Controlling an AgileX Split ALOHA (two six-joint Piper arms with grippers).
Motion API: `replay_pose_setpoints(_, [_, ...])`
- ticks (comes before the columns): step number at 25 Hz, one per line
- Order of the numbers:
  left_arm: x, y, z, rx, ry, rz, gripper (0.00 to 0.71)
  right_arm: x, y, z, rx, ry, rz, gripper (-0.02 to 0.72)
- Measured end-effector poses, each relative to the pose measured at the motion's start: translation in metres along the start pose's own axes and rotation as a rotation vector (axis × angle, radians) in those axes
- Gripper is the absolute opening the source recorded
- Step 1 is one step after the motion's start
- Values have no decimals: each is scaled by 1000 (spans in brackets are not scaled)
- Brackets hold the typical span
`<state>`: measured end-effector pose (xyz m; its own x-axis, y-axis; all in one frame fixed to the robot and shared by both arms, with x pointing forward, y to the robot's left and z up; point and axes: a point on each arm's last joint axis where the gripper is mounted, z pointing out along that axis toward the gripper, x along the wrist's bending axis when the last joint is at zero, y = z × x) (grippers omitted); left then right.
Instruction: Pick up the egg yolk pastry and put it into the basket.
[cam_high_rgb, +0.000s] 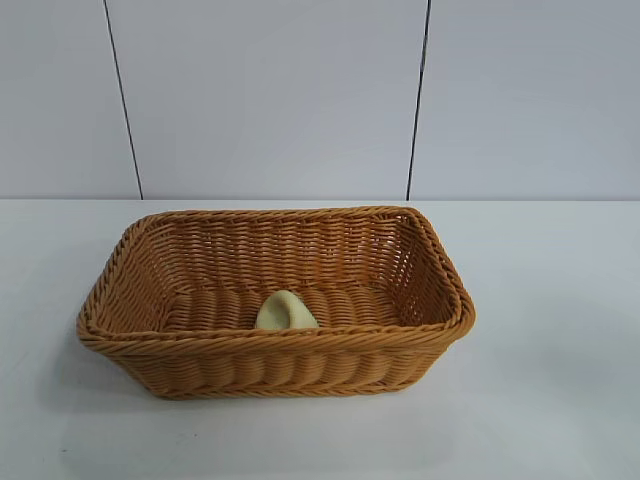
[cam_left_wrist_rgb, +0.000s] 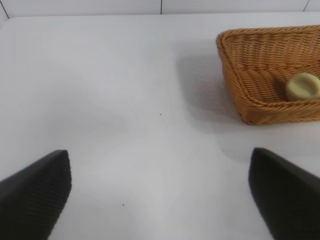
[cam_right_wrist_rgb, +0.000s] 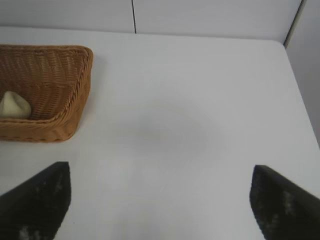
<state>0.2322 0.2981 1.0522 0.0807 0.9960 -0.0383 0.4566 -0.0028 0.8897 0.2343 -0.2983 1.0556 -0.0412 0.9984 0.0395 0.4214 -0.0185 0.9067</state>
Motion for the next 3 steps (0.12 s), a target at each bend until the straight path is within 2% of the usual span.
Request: replay_pose_setpoints(3, [0,0,0,0,0,0,692,0,0,0,0,0,0,696])
